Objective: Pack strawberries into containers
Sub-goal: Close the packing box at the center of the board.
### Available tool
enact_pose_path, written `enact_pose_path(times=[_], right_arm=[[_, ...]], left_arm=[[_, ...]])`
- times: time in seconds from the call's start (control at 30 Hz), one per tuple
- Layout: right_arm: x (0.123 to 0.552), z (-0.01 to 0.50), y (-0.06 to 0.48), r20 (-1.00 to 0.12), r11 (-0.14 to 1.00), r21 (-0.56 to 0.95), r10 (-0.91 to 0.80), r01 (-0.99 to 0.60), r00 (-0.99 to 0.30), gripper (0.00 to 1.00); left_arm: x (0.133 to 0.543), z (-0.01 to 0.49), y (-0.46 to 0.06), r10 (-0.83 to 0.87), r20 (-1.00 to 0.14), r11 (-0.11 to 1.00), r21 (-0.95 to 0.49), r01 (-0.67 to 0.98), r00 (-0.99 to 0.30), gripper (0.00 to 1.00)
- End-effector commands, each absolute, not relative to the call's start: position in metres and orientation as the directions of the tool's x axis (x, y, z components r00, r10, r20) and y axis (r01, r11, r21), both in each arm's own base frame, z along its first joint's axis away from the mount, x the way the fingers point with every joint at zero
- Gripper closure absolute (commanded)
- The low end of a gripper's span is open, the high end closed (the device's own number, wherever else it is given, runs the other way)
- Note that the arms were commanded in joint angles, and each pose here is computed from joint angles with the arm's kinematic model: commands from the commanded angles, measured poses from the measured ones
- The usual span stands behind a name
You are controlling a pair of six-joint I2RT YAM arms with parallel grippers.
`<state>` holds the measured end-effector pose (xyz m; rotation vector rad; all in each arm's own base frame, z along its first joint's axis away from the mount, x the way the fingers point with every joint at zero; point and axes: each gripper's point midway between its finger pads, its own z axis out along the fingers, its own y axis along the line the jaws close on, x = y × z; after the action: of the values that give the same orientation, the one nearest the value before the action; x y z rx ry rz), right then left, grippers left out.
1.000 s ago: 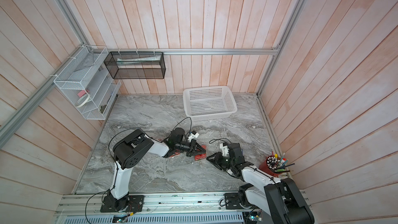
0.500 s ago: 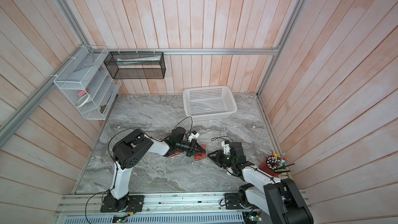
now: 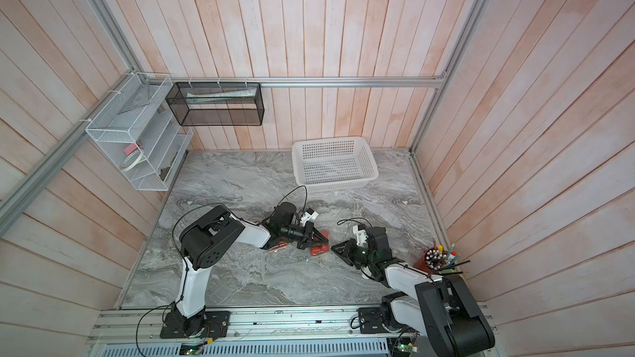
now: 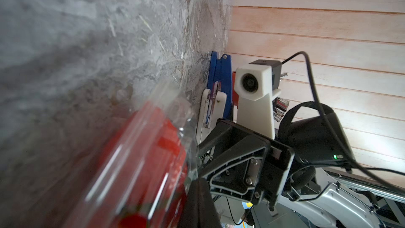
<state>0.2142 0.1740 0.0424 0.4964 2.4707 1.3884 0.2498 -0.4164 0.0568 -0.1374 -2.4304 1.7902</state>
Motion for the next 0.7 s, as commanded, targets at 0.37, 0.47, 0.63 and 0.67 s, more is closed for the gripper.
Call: enact_pose_path(times=[0.37,0.47,0.63,0.67], right_arm=[[0.215,0.035,0.174,-0.051,0.508,0.844,0.394,0.171,-0.918,0.87],[0.216,0.034,0.171,-0.055,0.527,0.831,0.397,0.178,-0.916,0.84],[0.223,0.036,0.165,-0.071,0.548,0.817,0.406,0.181,-0.911,0.72],[0.226,0.037,0.165,-0.077,0.552,0.815,0.402,0.175,-0.912,0.71]], left_arm=[[0.244,0.020,-0.404,0.114,0.152,0.395,-0.913,-0.096,-0.982,0.95],[0.243,0.021,-0.402,0.110,0.150,0.397,-0.913,-0.095,-0.983,0.95],[0.245,0.024,-0.398,0.100,0.146,0.395,-0.914,-0.095,-0.984,0.95],[0.246,0.027,-0.398,0.100,0.140,0.392,-0.916,-0.090,-0.985,0.95]])
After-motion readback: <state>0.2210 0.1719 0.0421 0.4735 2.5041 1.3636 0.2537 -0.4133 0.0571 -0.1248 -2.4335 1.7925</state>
